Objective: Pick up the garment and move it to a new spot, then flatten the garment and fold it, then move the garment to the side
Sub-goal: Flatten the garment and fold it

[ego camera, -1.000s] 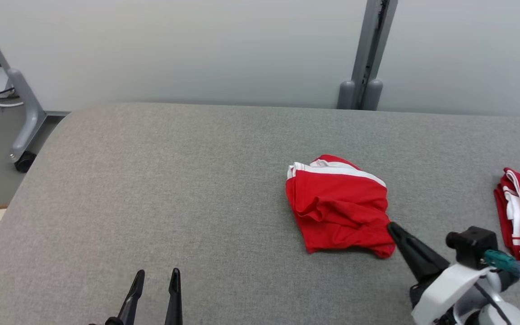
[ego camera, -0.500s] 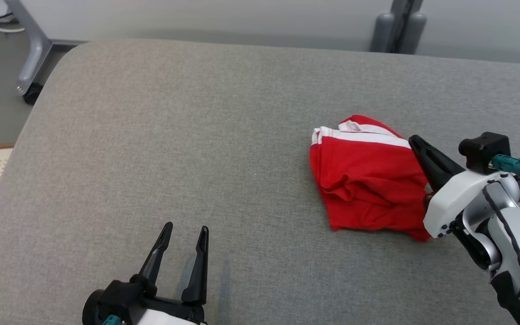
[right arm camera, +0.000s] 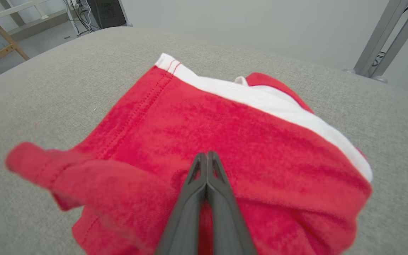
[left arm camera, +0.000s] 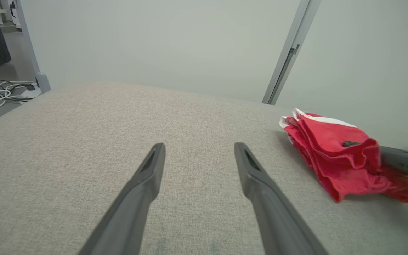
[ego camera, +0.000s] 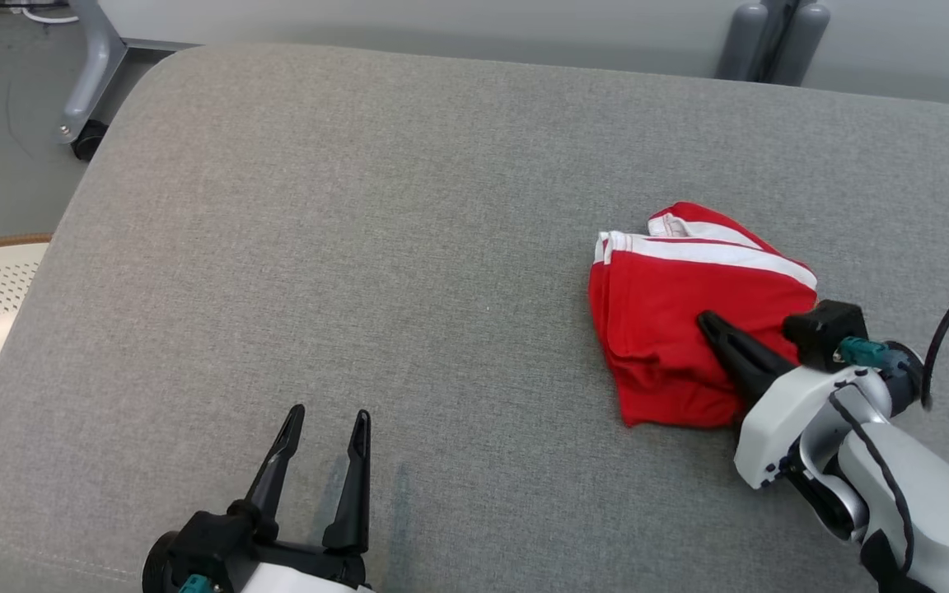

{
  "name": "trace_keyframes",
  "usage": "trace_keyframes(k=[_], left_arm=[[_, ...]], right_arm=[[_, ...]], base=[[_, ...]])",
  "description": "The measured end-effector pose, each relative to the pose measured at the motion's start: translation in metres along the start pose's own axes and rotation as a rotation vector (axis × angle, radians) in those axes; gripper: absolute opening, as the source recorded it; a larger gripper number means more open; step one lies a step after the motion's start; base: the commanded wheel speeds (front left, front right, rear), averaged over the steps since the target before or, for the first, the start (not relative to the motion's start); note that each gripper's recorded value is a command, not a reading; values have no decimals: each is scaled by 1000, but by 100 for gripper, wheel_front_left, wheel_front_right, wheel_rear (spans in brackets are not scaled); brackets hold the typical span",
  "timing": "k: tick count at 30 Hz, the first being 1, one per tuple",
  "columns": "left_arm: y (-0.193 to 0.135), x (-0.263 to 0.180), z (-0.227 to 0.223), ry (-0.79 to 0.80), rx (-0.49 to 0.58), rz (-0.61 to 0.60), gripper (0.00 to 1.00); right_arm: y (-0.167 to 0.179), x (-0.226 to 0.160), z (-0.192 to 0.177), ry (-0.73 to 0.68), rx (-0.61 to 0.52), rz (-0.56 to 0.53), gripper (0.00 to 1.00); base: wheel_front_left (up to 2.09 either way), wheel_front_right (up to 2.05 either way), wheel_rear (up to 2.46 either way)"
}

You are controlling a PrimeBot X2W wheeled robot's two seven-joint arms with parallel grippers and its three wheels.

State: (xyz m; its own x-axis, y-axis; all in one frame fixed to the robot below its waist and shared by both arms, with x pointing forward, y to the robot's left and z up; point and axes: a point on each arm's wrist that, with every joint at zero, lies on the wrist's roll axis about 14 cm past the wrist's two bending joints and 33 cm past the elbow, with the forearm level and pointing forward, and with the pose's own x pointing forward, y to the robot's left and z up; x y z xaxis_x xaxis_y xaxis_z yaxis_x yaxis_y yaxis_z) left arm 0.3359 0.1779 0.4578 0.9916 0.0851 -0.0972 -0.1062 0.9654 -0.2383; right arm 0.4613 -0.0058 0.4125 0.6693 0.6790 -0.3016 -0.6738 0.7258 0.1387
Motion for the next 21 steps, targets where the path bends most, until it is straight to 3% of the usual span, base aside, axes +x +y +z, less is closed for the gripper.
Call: trace_keyframes(k=[21], left_arm=[[-11,2,-1,2,-7,-35,100]], right_arm=[[69,-8,-27,36,36,145,0]], base=[[0,0,0]])
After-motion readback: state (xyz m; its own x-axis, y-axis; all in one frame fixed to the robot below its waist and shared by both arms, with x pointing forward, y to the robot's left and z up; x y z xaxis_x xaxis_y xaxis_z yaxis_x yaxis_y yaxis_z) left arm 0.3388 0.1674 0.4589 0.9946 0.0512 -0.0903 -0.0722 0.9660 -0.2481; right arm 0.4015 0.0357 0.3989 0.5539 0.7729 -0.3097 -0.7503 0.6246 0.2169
